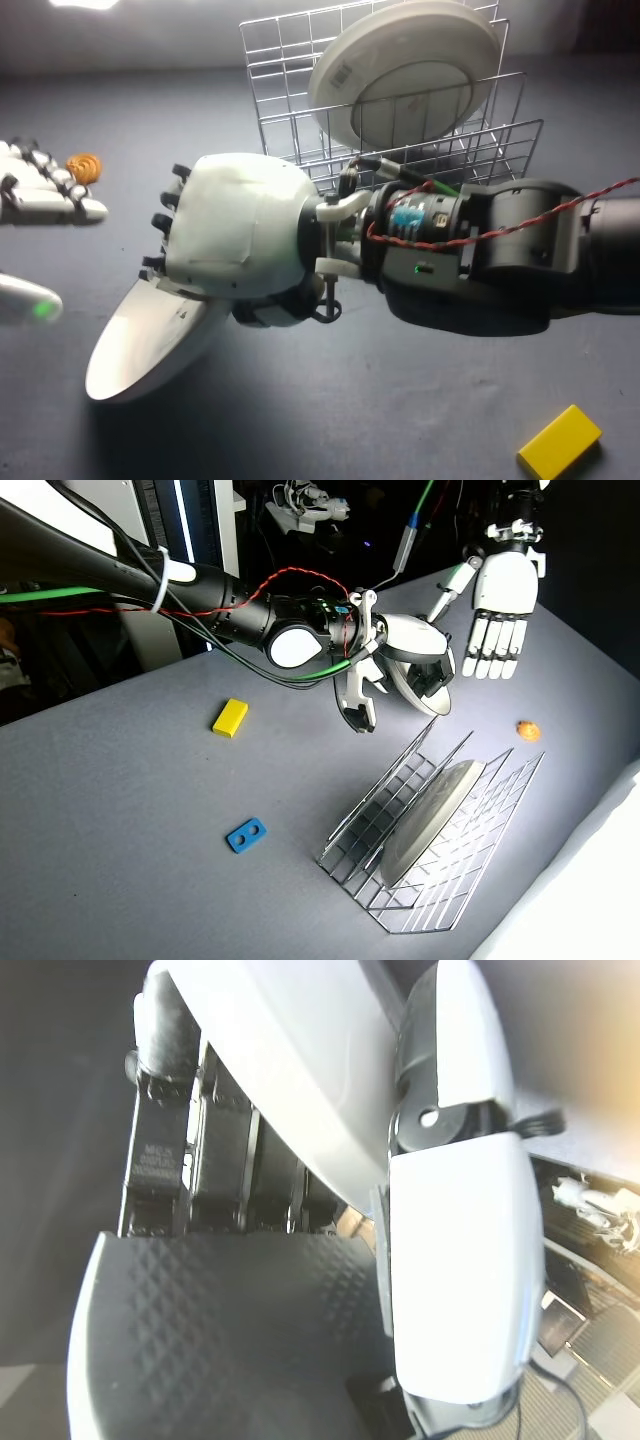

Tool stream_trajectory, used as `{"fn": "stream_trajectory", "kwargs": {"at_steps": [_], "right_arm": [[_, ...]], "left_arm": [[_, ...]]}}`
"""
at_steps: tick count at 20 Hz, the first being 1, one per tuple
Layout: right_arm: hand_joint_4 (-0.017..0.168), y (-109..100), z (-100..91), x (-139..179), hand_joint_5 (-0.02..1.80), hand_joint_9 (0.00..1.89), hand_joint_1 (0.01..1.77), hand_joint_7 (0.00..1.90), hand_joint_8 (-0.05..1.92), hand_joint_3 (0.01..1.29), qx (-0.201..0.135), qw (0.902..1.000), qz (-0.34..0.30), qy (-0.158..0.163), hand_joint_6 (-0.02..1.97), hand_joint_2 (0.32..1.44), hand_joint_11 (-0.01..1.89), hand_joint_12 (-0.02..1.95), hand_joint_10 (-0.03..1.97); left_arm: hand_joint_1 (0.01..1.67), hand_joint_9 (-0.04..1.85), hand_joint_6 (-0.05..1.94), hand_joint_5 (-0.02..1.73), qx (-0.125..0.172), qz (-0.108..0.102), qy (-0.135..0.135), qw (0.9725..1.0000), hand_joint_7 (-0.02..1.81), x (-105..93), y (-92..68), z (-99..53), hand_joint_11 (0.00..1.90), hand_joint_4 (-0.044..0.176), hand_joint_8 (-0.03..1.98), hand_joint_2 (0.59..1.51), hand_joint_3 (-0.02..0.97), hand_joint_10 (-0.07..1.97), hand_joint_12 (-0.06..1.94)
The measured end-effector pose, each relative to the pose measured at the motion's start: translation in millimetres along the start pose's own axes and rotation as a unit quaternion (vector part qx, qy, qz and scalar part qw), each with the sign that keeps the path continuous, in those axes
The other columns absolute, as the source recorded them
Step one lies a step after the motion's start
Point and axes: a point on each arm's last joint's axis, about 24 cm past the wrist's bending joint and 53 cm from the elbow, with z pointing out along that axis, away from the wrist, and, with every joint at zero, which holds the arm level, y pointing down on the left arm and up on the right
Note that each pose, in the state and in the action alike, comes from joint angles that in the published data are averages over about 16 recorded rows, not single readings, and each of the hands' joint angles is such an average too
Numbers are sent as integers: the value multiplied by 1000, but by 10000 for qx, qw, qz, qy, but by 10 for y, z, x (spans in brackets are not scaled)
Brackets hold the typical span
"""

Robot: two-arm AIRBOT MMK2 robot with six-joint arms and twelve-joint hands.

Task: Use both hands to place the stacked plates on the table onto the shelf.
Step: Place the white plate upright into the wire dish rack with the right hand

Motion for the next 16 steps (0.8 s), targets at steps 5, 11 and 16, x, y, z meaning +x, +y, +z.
{"fn": "stream_trajectory", "kwargs": {"at_steps": [5,11,16], "right_arm": [[-1,84,-110,-241,886,1099,1188,1076,923,11,-61,9998,22,-197,959,985,753,1410,656],[2,185,-218,-466,915,1107,1200,1080,888,11,-130,9992,9,-370,1000,1007,767,1389,612],[0,208,-289,-664,922,1121,1205,1083,852,11,-122,9986,-11,-508,985,1013,781,1381,574]], "left_arm": [[16,105,7,152,-61,110,-284,9995,150,-250,71,-32,16,6,8,1209,11,18,224],[15,99,6,145,-120,233,-469,9986,143,-420,130,-64,16,7,8,1209,10,18,211],[15,98,6,144,-163,305,-544,9979,142,-496,172,-85,16,7,8,1209,10,18,211]]}}
